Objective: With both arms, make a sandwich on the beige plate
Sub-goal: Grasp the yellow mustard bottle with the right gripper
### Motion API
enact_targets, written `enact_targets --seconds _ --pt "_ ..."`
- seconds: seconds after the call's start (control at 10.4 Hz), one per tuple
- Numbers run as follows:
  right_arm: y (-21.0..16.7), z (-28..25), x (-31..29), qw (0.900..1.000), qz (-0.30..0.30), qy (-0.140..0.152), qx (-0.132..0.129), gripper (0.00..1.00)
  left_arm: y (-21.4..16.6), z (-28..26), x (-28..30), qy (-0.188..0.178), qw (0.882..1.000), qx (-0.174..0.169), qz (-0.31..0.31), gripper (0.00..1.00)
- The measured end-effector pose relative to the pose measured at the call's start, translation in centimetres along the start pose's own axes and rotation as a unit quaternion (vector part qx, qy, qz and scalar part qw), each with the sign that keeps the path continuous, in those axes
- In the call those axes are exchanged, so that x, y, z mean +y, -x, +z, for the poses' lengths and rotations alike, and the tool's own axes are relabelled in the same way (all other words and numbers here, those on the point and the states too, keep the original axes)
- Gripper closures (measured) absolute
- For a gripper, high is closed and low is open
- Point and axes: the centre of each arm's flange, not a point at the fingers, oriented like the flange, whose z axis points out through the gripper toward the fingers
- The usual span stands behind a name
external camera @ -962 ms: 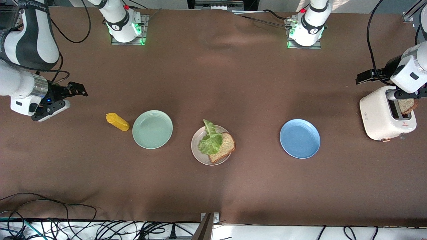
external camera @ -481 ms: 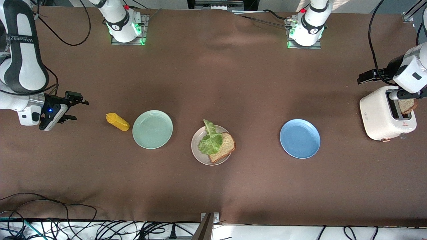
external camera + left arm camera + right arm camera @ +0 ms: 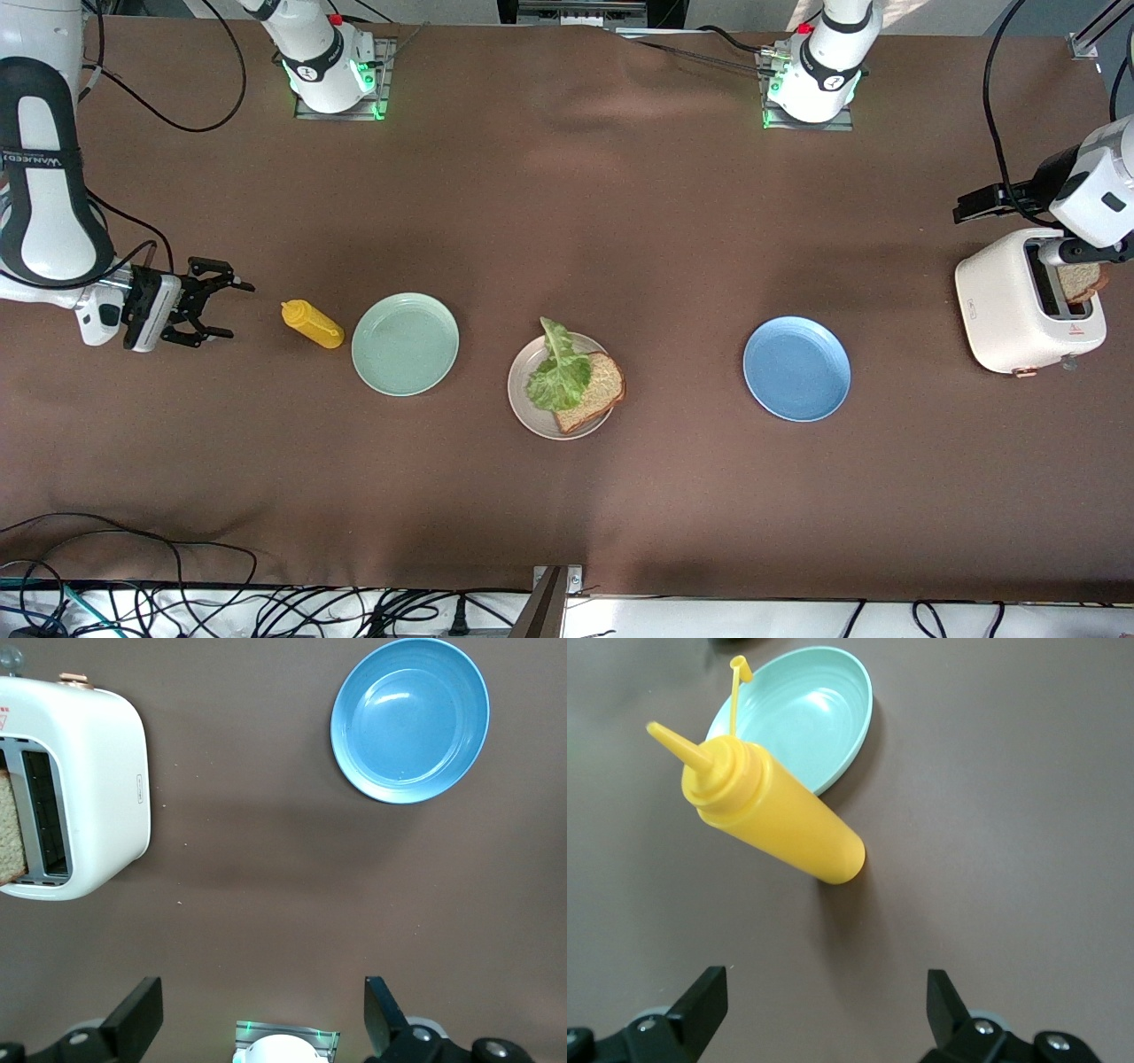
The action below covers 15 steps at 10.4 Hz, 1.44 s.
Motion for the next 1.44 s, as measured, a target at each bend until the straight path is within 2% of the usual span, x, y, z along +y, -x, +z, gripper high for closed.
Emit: enact_targets --seconds 0.19,0.58,0.96,1.15,1.35,1.44 --pt "1.5 2.3 0.9 0.998 -0.037 -0.003 0.048 0.0 0.0 0.0 0.0 0.0 1.0 0.0 0.0 0.0" --pt "1.9 5.9 0.1 0.991 -0.079 -0.06 0.09 0.0 0.0 0.1 0.0 0.0 1.0 -0.003 0.0 0.0" --pt "-0.6 9.0 -0.7 0.973 -0.159 -0.07 0.151 0.0 0.2 0.2 0.0 0.0 1.0 -0.011 0.001 0.0" --pt "-1.5 9.6 -1.0 0.967 -0.182 -0.07 0.165 0.0 0.3 0.3 0.0 0.0 1.0 -0.014 0.004 0.0" --pt "-1.7 9.6 -1.0 0.965 -0.189 -0.07 0.168 0.01 0.4 0.4 0.1 -0.001 1.0 -0.02 0.007 0.0" --pt "-1.8 9.6 -1.1 0.965 -0.189 -0.071 0.168 0.15 0.4 0.4 0.2 -0.001 1.0 -0.02 0.008 0.0"
